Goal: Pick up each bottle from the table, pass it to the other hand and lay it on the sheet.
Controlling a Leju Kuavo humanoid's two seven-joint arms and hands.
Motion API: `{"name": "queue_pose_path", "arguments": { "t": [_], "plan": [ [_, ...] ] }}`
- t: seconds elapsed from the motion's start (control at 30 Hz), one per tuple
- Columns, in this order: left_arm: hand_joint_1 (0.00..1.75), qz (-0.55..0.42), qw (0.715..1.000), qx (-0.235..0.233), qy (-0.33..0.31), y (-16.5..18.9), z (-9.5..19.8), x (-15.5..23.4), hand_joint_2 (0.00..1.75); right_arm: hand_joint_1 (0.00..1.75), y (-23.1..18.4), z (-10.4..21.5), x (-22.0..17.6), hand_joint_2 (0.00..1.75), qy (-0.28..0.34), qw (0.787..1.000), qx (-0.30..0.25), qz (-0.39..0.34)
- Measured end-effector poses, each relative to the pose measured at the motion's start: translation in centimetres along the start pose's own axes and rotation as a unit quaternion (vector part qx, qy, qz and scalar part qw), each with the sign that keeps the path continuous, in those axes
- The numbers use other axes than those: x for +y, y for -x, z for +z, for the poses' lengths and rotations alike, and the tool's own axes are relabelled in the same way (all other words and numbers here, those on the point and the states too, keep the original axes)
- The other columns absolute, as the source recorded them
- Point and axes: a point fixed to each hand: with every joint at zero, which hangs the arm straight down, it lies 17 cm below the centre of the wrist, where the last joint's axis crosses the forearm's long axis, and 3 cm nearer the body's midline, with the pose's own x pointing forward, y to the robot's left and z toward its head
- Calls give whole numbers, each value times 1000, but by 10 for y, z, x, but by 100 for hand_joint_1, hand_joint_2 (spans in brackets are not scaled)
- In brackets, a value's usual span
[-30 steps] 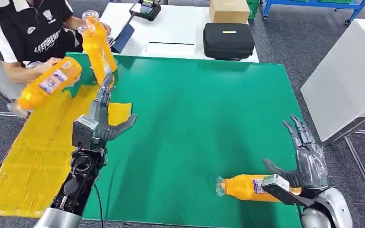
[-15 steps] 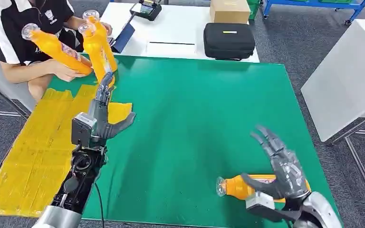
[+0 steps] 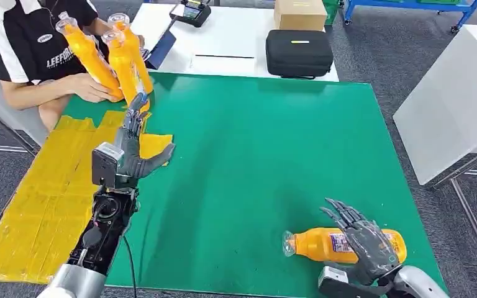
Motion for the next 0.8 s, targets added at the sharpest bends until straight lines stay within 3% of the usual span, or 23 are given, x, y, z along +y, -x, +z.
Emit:
{"name": "queue_pose_path", "arguments": {
  "t": [0.8],
  "plan": [
    [0,13,1000,10,-2,7,1,2,175,0,75,8,30,175,-42,994,98,-9]
  ]
}}
